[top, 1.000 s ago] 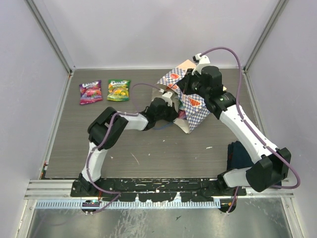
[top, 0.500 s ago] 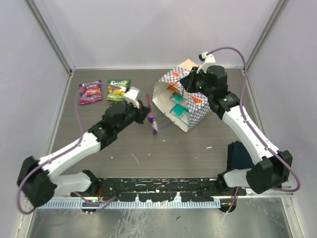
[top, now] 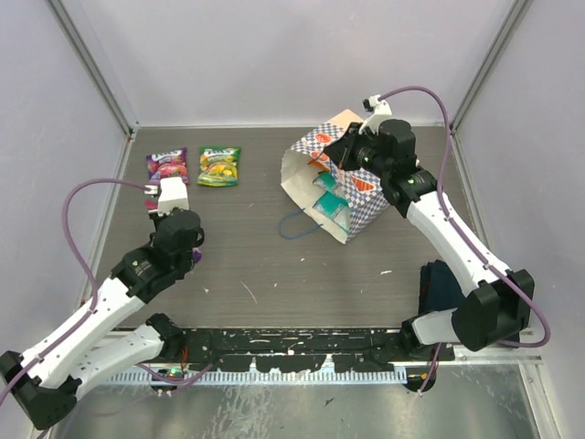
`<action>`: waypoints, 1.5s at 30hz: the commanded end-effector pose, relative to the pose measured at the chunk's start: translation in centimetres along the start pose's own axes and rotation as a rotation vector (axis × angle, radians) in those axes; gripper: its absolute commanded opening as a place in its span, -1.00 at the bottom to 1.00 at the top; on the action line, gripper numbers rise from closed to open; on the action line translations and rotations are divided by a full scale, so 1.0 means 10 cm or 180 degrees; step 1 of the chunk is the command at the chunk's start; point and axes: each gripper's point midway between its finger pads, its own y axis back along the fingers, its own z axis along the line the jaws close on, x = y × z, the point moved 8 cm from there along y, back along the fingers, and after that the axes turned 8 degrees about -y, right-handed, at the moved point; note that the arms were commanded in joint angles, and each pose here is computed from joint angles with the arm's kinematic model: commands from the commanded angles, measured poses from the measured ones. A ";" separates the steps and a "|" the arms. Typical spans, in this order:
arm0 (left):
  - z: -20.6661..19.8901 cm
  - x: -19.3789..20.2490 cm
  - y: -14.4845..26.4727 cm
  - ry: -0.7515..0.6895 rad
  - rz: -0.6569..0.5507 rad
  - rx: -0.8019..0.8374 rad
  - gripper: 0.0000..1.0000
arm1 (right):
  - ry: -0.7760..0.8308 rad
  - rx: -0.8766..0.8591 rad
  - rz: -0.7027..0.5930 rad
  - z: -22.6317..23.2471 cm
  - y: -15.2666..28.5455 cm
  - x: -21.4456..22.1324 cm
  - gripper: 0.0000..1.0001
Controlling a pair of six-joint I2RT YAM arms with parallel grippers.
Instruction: Take the snacks out of the paper bag
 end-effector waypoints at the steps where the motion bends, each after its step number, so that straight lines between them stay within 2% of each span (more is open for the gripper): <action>1: 0.10 -0.10 -0.11 -0.0473 0.0049 -0.0821 -1.00 | -0.0033 -0.0240 -0.0123 0.10 -0.05 -0.10 -0.99; 4: -0.20 -0.11 -0.35 -0.0934 0.0239 -0.0793 -1.00 | -0.0059 -0.0269 -0.0095 0.10 -0.06 -0.08 -0.99; 7: -0.62 0.04 -0.64 -0.1513 0.0551 -0.0561 -1.00 | -0.0033 -0.0247 -0.0111 0.09 -0.04 -0.08 -0.98; 10: -1.00 0.27 -0.83 -0.2196 0.0754 -0.0155 -1.00 | 0.0013 -0.0192 -0.0125 0.08 0.00 -0.08 -0.99; 13: -1.34 0.52 -0.87 -0.2706 0.0778 0.0403 -1.00 | 0.0043 -0.0126 -0.0120 0.05 0.01 -0.07 -0.99; 17: -1.64 0.73 -0.71 -0.2957 0.0717 0.1436 -1.00 | 0.0052 -0.0114 -0.0091 0.03 -0.01 -0.04 -0.99; 22: -1.63 0.77 -0.40 -0.3031 0.0593 0.2483 -1.00 | 0.0053 -0.0123 -0.0070 0.02 -0.04 -0.03 -0.99; 23: -1.60 0.76 -0.34 -0.3020 0.0595 0.2634 -0.86 | 0.0047 -0.0132 -0.0064 0.02 -0.05 -0.03 -0.99; 24: -1.57 0.75 -0.28 -0.3002 0.0608 0.2744 -0.61 | 0.0035 -0.0140 -0.0060 0.02 -0.06 -0.03 -0.99; 25: -1.53 0.72 -0.25 -0.2950 0.0615 0.2746 0.24 | 0.0021 -0.0151 -0.0055 0.01 -0.07 -0.03 -0.99; 26: -1.48 0.69 -0.25 -0.2890 0.0594 0.2589 0.94 | 0.0004 -0.0171 -0.0040 0.02 -0.09 -0.01 -0.97; 27: -1.44 0.65 -0.27 -0.2824 0.0548 0.2401 0.97 | -0.0011 -0.0180 -0.0028 0.02 -0.10 -0.01 -0.91; 30: -1.35 0.49 -0.32 -0.2535 0.0426 0.1887 0.96 | -0.0026 -0.0187 -0.0018 0.02 -0.11 -0.01 -0.78; 31: -1.32 0.42 -0.34 -0.2201 0.0447 0.1701 0.96 | -0.0027 -0.0186 -0.0020 0.02 -0.11 -0.01 -0.76; 33: -1.21 0.27 -0.44 -0.1193 0.0669 0.1406 0.96 | -0.0022 -0.0183 -0.0037 0.03 -0.11 -0.02 -0.75; 34: -1.14 0.24 -0.52 -0.0572 0.0910 0.1314 0.96 | -0.0023 -0.0183 -0.0045 0.03 -0.10 -0.03 -0.75; 36: -1.01 0.25 -0.62 0.0463 0.1325 0.1180 0.96 | -0.0030 -0.0166 -0.0065 0.03 -0.10 -0.04 -0.75; 37: -0.96 0.28 -0.63 0.0863 0.1390 0.0999 0.96 | -0.0036 -0.0158 -0.0067 0.03 -0.10 -0.04 -0.74; 40: -0.85 0.45 -0.60 0.1576 0.1568 0.0366 0.96 | -0.0049 -0.0132 -0.0057 0.02 -0.11 -0.04 -0.74; 45: -0.80 0.69 -0.58 0.2495 0.1650 -0.0184 0.96 | -0.0054 -0.0168 -0.0030 0.02 -0.11 -0.03 -0.74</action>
